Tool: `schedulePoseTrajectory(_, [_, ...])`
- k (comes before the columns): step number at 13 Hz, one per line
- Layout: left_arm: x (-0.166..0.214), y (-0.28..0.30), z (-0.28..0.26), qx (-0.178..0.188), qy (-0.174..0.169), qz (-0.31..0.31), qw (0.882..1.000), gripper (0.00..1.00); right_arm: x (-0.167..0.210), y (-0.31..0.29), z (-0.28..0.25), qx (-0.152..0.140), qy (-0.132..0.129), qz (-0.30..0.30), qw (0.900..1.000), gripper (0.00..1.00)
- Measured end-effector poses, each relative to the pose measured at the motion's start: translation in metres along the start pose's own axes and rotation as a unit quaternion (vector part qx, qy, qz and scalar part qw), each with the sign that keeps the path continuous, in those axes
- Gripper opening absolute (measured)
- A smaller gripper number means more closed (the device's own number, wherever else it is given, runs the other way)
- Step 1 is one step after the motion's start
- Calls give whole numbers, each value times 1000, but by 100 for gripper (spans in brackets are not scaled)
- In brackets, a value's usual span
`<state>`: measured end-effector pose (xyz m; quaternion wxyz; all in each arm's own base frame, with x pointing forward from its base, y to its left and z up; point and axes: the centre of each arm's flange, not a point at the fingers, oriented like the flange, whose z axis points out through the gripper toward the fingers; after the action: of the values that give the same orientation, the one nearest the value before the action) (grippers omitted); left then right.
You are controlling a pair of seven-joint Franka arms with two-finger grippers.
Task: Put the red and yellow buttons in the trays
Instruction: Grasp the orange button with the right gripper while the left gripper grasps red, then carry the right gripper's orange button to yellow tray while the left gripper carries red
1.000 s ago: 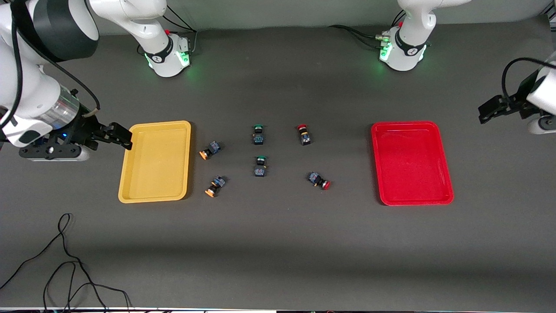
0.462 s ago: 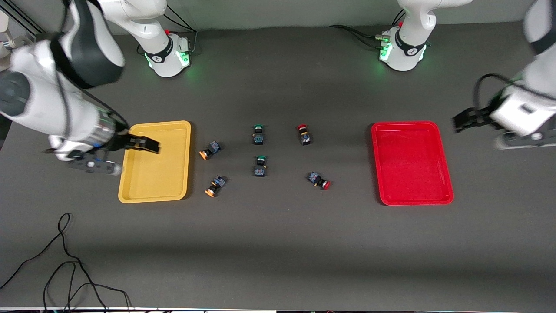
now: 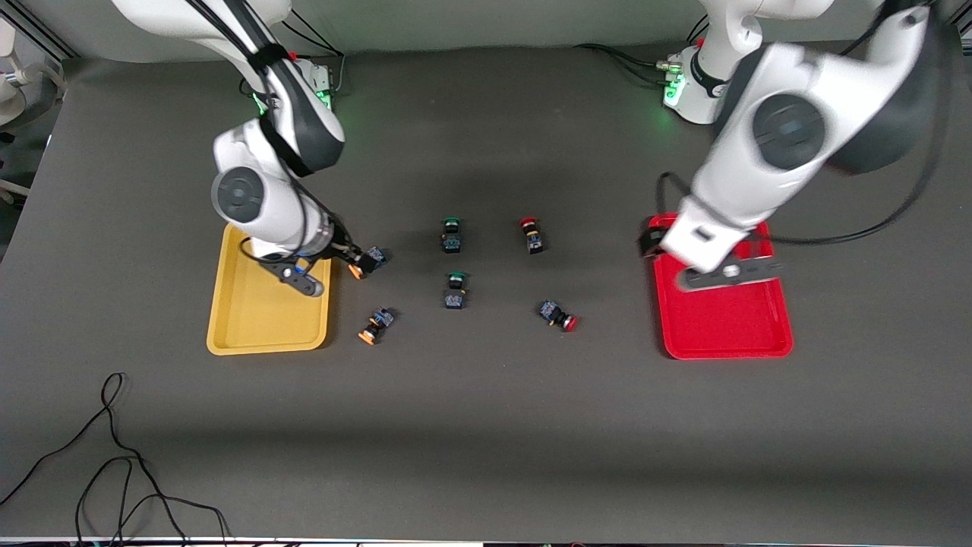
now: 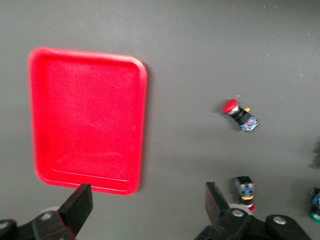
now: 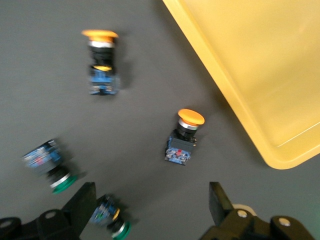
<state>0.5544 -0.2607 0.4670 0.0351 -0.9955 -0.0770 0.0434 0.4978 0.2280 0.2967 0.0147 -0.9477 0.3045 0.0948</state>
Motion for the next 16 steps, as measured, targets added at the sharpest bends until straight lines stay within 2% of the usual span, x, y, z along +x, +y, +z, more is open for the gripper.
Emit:
schedulePoseTrajectory(5, [-26, 87, 110, 6, -6, -53, 999, 100, -4, 15, 95, -10, -13, 45, 999, 100])
schedulePoseTrajectory(9, [-72, 137, 188, -7, 2, -92, 996, 98, -5, 15, 123, -17, -20, 57, 998, 100])
schedulePoseTrajectory(11, [-104, 149, 225, -13, 5, -104, 994, 97, -3, 16, 125, -18, -20, 62, 998, 95])
schedulePoseTrajectory(12, [-117, 154, 239, -18, 6, -114, 993, 97, -2, 16, 125, -18, -20, 63, 998, 89])
schedulePoseTrajectory(15, [-140, 167, 276, -30, 8, -125, 992, 95, 5, 20, 124, -18, -18, 70, 997, 48])
schedulePoseTrajectory(16, [-144, 170, 287, -29, 6, -124, 992, 93, 8, 21, 123, -17, -17, 73, 997, 41])
